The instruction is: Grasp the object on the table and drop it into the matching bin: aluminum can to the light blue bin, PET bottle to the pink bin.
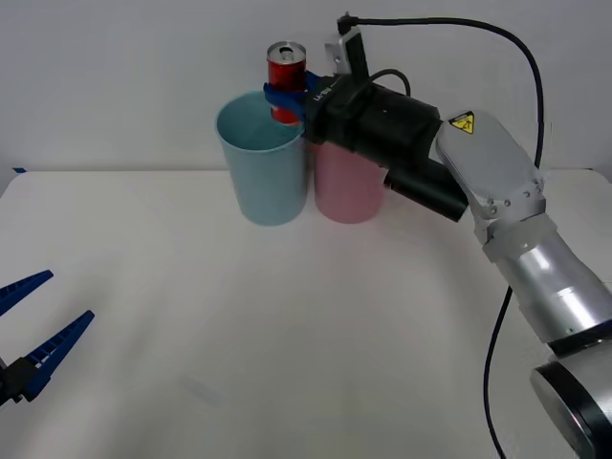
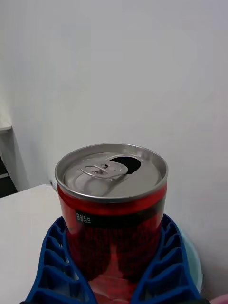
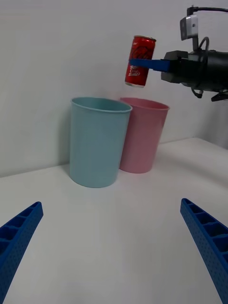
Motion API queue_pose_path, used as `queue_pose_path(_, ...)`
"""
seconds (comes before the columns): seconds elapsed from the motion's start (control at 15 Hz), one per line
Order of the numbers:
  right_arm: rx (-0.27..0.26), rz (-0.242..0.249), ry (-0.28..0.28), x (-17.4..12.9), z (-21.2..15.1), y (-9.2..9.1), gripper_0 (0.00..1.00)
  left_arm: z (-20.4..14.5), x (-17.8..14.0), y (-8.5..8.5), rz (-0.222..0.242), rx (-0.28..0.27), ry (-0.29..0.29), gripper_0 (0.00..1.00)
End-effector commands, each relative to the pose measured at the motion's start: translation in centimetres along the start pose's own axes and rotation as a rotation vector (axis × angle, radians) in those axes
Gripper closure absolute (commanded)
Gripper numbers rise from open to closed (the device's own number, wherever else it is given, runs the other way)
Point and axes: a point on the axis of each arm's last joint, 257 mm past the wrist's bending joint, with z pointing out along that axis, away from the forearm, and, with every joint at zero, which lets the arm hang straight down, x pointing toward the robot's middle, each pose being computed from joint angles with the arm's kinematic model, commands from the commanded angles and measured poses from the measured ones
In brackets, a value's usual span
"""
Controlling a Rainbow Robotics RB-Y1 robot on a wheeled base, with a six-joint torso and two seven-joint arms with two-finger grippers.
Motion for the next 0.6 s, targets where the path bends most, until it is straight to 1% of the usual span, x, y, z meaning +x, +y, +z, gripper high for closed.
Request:
queue_pose_path(0.07, 0.036, 0.010, 0.019, 0.4, 2.2, -0.8, 1.00, 0.0, 0.0, 0.0, 0.000, 0.000, 0.000, 0.00)
queue_pose_path(0.27, 0.072, 0.019, 0.029, 0.6, 4.1, -1.3, 1.00, 0.0, 0.0, 0.0, 0.000, 0.000, 0.000, 0.00)
queue_pose_path(0.47, 0.125, 0.013, 0.040, 1.2, 5.7, -1.1, 1.00, 0.0, 0.0, 0.0, 0.000, 0.000, 0.000, 0.00)
queue_pose_path(0.6, 0.154, 0.011, 0.041, 1.7, 6.2, -0.9, 0.99, 0.0, 0.0, 0.0, 0.000, 0.000, 0.000, 0.00)
